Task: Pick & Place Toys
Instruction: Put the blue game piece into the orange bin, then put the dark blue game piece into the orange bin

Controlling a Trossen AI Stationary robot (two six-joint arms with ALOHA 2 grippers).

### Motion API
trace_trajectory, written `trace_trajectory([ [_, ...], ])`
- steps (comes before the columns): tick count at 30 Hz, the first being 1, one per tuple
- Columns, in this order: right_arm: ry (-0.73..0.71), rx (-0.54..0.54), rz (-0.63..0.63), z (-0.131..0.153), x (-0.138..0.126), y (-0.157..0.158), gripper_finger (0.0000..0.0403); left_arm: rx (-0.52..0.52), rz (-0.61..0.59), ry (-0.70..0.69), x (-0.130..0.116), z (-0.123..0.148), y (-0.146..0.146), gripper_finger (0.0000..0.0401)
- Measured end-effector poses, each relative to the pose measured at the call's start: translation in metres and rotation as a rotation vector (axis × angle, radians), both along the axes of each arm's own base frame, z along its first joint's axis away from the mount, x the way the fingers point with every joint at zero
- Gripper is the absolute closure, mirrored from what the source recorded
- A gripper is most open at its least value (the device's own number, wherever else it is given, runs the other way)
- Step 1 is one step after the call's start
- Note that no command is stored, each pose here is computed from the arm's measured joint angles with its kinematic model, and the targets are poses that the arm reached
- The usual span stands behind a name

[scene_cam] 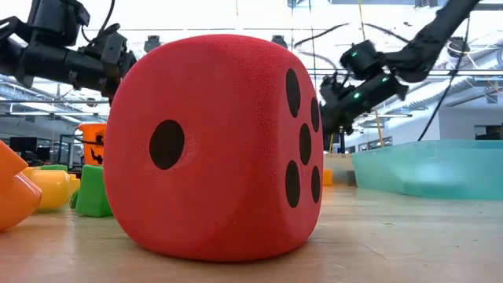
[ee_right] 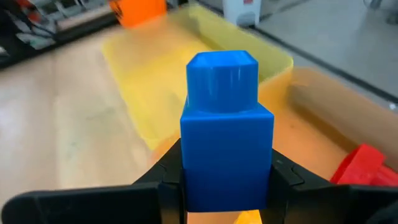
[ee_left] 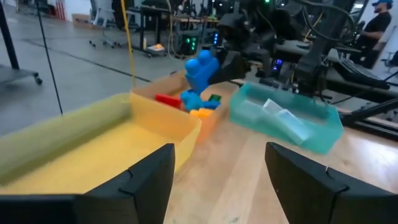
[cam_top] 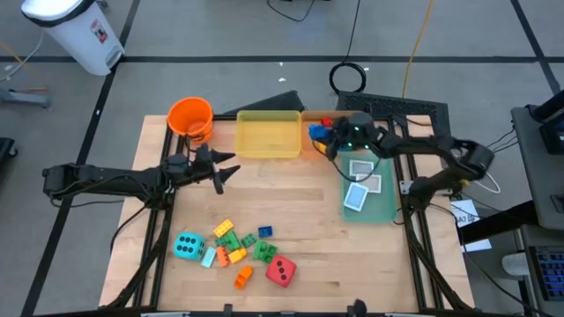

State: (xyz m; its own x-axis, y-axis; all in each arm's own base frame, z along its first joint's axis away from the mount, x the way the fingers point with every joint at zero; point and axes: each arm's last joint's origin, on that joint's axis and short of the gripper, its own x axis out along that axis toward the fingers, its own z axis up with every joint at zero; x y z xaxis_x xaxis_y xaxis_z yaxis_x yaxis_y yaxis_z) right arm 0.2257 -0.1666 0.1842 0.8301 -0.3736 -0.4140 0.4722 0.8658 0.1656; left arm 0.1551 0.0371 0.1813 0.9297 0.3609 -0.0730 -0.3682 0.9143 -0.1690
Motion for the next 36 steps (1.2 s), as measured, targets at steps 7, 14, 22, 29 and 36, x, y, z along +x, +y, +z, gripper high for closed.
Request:
trace_trajectory([
  [7,0.067,0.031,-0.025,-0.016,0.026,-0.034,0.0309,-0.026,0.002,0.016,-0.001,-0.004,0.000,0.0155],
  [14,0.130,0.054,-0.045,-0.028,0.036,-0.054,0.0306,-0.019,0.000,0.025,-0.001,-0.004,0.000,0.0146],
  [22,0.187,0.039,-0.092,-0.035,0.032,-0.058,0.0255,-0.012,-0.001,0.030,-0.001,-0.004,0.000,0.0146],
  [29,0.211,0.039,-0.073,-0.033,0.030,-0.055,0.0193,-0.003,-0.001,0.033,-0.001,-0.004,0.000,0.0149],
  [36,0.187,-0.038,-0.021,0.012,0.023,-0.035,0.0124,-0.032,-0.007,-0.036,0.000,0.001,-0.001,0.0137],
])
